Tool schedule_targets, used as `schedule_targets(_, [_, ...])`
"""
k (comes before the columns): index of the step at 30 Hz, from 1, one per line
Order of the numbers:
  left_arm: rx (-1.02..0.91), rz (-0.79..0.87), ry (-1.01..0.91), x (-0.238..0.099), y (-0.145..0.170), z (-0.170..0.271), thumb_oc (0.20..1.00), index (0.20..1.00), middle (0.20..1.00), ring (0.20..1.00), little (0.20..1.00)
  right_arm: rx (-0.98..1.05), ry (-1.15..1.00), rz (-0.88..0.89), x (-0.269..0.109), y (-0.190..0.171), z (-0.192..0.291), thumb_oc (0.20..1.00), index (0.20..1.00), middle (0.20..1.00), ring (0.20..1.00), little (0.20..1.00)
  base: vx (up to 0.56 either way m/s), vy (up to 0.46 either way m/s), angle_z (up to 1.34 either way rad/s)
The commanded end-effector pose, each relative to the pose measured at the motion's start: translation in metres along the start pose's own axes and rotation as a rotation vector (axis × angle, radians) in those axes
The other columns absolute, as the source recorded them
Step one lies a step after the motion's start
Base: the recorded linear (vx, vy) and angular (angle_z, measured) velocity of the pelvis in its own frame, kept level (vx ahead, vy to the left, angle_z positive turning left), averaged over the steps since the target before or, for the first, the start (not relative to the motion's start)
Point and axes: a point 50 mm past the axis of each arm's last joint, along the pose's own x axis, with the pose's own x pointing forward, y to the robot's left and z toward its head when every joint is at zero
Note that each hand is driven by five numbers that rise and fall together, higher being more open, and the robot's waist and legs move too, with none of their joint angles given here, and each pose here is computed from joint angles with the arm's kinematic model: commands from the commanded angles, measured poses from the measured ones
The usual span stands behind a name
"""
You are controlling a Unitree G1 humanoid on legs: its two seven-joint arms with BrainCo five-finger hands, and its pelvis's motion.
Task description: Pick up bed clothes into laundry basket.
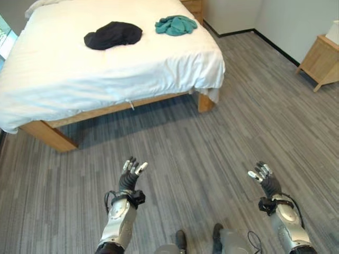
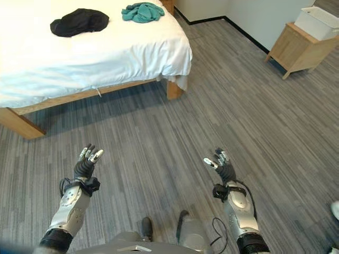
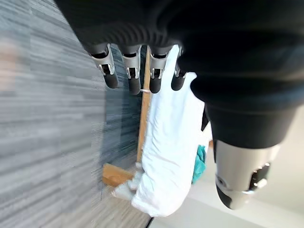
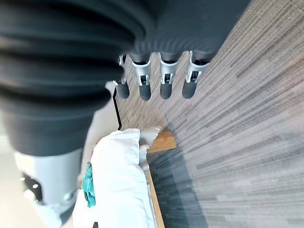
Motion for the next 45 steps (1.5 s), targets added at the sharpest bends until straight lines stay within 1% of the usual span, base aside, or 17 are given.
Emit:
schedule_targets(1, [0.078,0.003,-0.113,0.004,0.011,0.025,1.000,1.000,1.000,1.000,1.000,0.099,-0.072,0.078,0.008,0.022,0.014,1.000,1.000,1.000,1.000,1.000,0.45,-0.136,-0.03])
schedule_targets(8, [0.092,-0.027,-0.150,0.012,0.000,0.034,1.000,1.000,1.000,1.000,1.000,0.102,-0.075,0.074,0.005,0.020,0.014,1.000,1.000,1.000,1.000,1.000,0.47,-0.171,0.28])
schedule_targets(9, [0.098,-0.052,-0.148,0.012,-0.007,0.033,1.000,1.000,1.000,1.000,1.000,0.117,-0.081,0.068,0.001,0.015,0.014,1.000,1.000,1.000,1.000,1.000,0.65,-0.265,0.59])
schedule_targets(13, [0.050,-0.051,-0.120,0.007,-0.011,0.023,1.000,1.000,1.000,1.000,1.000,0.125,-0.052,0.043,0.000,0.006,0.007,1.000,1.000,1.000,1.000,1.000,0.46,-0.276,0.71])
schedule_targets(14, [-0.027,-0.073,-0.121,0.005,-0.016,0.025,1.000,1.000,1.000,1.000,1.000,0.127,-0.072,0.017,0.003,0.000,0.013,1.000,1.000,1.000,1.000,1.000,0.52,-0.419,0.50])
schedule_targets(16, [-0.026,-0.073,-0.122,0.005,-0.016,0.025,1.000,1.000,1.000,1.000,1.000,0.128,-0.072,0.018,0.003,0.000,0.013,1.000,1.000,1.000,1.000,1.000,0.31,-0.332,0.07])
schedule_targets(18, [0.010,-0.139,-0.160,0.001,-0.019,0.036,1.000,1.000,1.000,1.000,1.000,0.105,-0.092,0.040,-0.001,-0.006,0.019,1.000,1.000,1.000,1.000,1.000,0.56,-0.525,-0.34])
schedule_targets(20, [-0.015,-0.127,-0.162,0.001,-0.019,0.036,1.000,1.000,1.000,1.000,1.000,0.099,-0.133,0.023,0.000,-0.010,0.030,1.000,1.000,1.000,1.000,1.000,0.37,-0.147,-0.01])
schedule_targets(22, [-0.034,-0.135,-0.133,0.001,-0.023,0.029,1.000,1.000,1.000,1.000,1.000,0.270,-0.156,0.015,0.000,-0.009,0.031,1.000,1.000,1.000,1.000,1.000,0.55,0.058,-0.22])
schedule_targets(23, [-0.022,-0.151,-0.106,-0.003,-0.026,0.021,1.000,1.000,1.000,1.000,1.000,0.370,-0.130,0.017,-0.005,-0.007,0.019,1.000,1.000,1.000,1.000,1.000,0.56,0.081,-0.07])
schedule_targets(26, [-0.004,-0.173,-0.089,-0.007,-0.025,0.017,1.000,1.000,1.000,1.000,1.000,0.348,-0.103,0.008,-0.010,-0.011,0.011,1.000,1.000,1.000,1.000,1.000,0.67,0.121,-0.33])
schedule_targets(29, [0.073,-0.230,-0.071,-0.009,-0.025,0.015,1.000,1.000,1.000,1.000,1.000,0.362,-0.095,0.008,-0.009,-0.012,0.010,1.000,1.000,1.000,1.000,1.000,0.43,0.066,-0.55])
schedule_targets(32, [0.079,-0.250,-0.049,-0.013,-0.019,0.012,1.000,1.000,1.000,1.000,1.000,0.359,-0.072,0.052,-0.010,-0.003,0.004,1.000,1.000,1.000,1.000,1.000,0.48,0.164,-0.64])
schedule_targets(36, [0.156,-0.316,-0.064,-0.002,-0.036,0.019,1.000,1.000,1.000,1.000,1.000,0.424,-0.071,0.072,-0.009,0.014,0.002,1.000,1.000,1.000,1.000,1.000,0.37,0.248,-0.94])
schedule_targets(43, [0.196,-0.418,-0.073,0.005,-0.055,0.023,1.000,1.000,1.000,1.000,1.000,0.403,-0.058,0.019,-0.019,-0.001,-0.006,1.000,1.000,1.000,1.000,1.000,0.34,-0.055,1.03])
schedule_targets(44, [0.214,-0.415,-0.121,0.008,-0.057,0.032,1.000,1.000,1.000,1.000,1.000,0.367,-0.072,0.007,-0.024,-0.007,-0.005,1.000,1.000,1.000,1.000,1.000,0.26,-0.131,1.85])
schedule_targets(45, [0.206,-0.454,-0.088,0.004,-0.062,0.024,1.000,1.000,1.000,1.000,1.000,0.383,-0.046,0.001,-0.025,-0.009,-0.009,1.000,1.000,1.000,1.000,1.000,0.26,-0.159,1.50])
